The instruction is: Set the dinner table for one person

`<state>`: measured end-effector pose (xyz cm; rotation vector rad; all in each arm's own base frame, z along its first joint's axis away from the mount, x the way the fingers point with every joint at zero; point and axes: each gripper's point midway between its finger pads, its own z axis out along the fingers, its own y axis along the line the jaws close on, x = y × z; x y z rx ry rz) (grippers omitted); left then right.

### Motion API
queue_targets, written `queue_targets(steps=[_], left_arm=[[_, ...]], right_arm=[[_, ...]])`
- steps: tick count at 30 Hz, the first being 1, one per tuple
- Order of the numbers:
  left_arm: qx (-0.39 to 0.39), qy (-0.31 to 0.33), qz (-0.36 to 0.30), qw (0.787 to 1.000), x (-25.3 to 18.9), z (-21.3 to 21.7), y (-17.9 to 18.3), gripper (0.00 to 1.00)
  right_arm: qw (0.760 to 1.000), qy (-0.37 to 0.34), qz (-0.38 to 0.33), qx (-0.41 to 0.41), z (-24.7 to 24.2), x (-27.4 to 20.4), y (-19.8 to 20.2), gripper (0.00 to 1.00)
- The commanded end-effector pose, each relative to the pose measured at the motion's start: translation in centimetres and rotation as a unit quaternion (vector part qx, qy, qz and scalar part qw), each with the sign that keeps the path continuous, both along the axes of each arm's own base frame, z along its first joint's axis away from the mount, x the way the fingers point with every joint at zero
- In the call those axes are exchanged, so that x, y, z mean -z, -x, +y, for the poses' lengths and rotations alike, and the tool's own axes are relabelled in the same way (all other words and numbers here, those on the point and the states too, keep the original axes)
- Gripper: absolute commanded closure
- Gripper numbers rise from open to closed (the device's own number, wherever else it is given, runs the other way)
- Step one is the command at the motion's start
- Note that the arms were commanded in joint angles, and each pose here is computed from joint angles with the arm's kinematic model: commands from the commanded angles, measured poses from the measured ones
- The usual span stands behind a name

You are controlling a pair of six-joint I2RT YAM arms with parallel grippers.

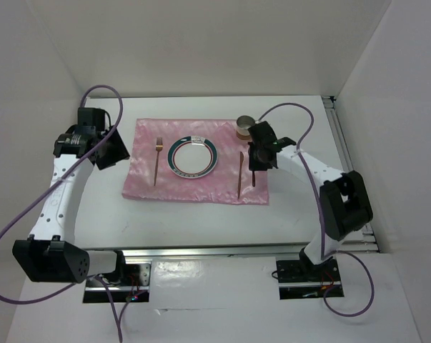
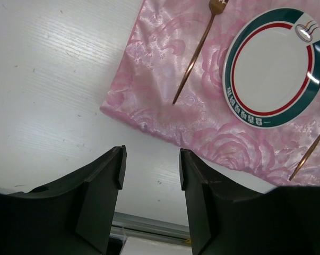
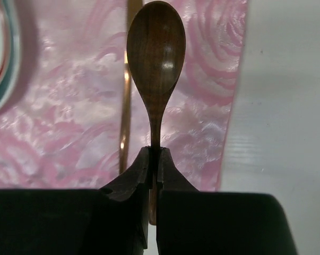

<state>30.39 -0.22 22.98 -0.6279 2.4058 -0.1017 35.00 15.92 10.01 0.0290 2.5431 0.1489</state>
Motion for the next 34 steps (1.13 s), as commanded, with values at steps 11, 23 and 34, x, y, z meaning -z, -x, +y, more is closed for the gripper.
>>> queue_targets(steps=[11, 23, 34], left_arm=[[0.022, -0.001, 0.022, 0.999, 2.2, -0.3, -0.5, 0.38], [0.043, 0.023, -0.024, 0.998, -2.0, -1.5, -1.7, 0.38], [0.074, 0.052, -0.089, 0.992, -7.2, -3.0, -2.6, 0.38]], right_arm=[[1.0, 0.0, 0.012, 0.02, -0.1, 4.7, -4.7, 0.55], [0.971, 0.024, -0.146, 0.186, -7.3, -11.2, -5.1, 0.0], [0.92, 0.007, -0.179, 0.35, -18.2, -12.8, 1.1, 0.0]])
